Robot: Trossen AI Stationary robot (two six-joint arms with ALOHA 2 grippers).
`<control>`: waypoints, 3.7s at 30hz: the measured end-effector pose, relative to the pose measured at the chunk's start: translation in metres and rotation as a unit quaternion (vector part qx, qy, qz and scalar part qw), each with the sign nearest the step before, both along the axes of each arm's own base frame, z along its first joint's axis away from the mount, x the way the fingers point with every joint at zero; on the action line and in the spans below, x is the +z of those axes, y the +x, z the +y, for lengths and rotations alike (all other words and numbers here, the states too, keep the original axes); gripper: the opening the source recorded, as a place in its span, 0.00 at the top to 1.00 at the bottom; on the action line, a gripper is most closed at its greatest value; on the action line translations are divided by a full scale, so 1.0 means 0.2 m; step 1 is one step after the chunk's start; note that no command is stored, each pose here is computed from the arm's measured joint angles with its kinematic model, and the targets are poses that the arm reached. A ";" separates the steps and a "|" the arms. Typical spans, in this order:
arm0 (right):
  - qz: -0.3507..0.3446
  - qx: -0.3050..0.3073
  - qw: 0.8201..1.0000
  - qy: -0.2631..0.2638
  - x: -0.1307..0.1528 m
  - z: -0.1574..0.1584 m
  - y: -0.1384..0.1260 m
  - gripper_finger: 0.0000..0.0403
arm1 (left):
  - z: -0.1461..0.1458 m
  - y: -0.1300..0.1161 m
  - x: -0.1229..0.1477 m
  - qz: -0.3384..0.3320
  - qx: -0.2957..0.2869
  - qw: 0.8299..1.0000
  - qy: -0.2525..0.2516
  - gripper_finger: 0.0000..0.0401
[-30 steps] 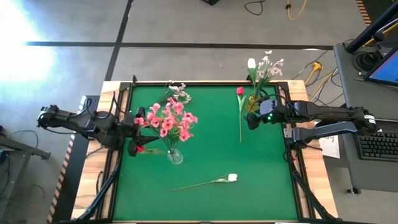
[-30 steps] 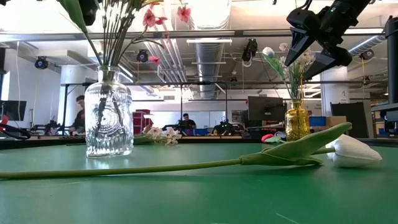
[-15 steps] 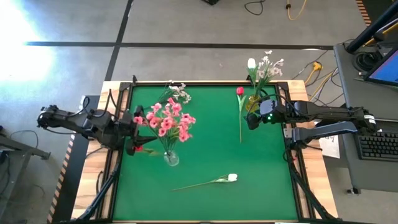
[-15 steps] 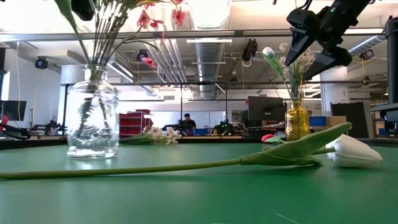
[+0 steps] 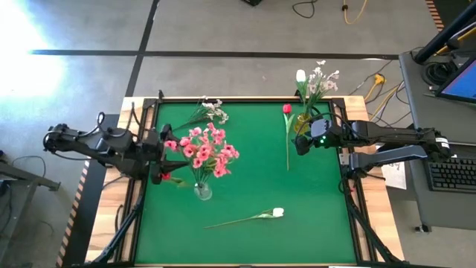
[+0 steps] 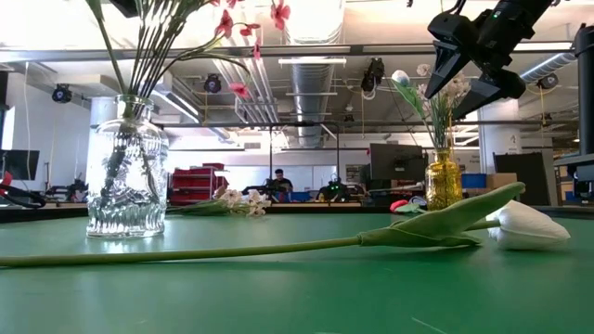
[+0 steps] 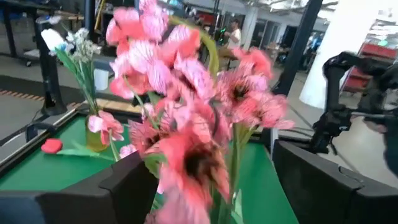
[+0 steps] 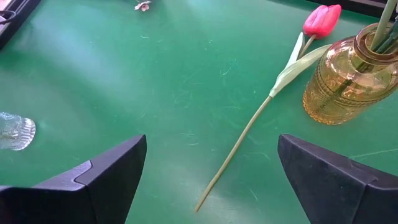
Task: Sort flowers into vase by color
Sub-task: Put the pink flowers into the transparent vase
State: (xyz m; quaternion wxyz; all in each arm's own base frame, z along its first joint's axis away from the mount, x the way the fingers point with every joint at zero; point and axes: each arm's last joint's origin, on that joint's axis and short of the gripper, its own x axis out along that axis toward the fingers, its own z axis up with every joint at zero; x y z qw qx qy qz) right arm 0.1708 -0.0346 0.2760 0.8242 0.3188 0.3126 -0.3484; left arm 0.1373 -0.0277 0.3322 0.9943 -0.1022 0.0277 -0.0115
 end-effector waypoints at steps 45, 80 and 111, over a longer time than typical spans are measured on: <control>-0.112 0.319 0.931 -0.134 0.28 0.52 0.31 0.11 | -0.02 0.13 0.07 0.073 0.059 0.995 -0.026 0.23; -0.180 0.267 0.891 -0.321 -0.01 1.27 1.22 0.11 | -0.04 0.13 0.05 0.086 0.043 0.995 0.017 0.23; -0.224 0.209 0.840 -0.449 0.00 1.04 1.76 0.36 | -0.04 0.13 0.04 0.089 0.048 0.995 -0.011 0.23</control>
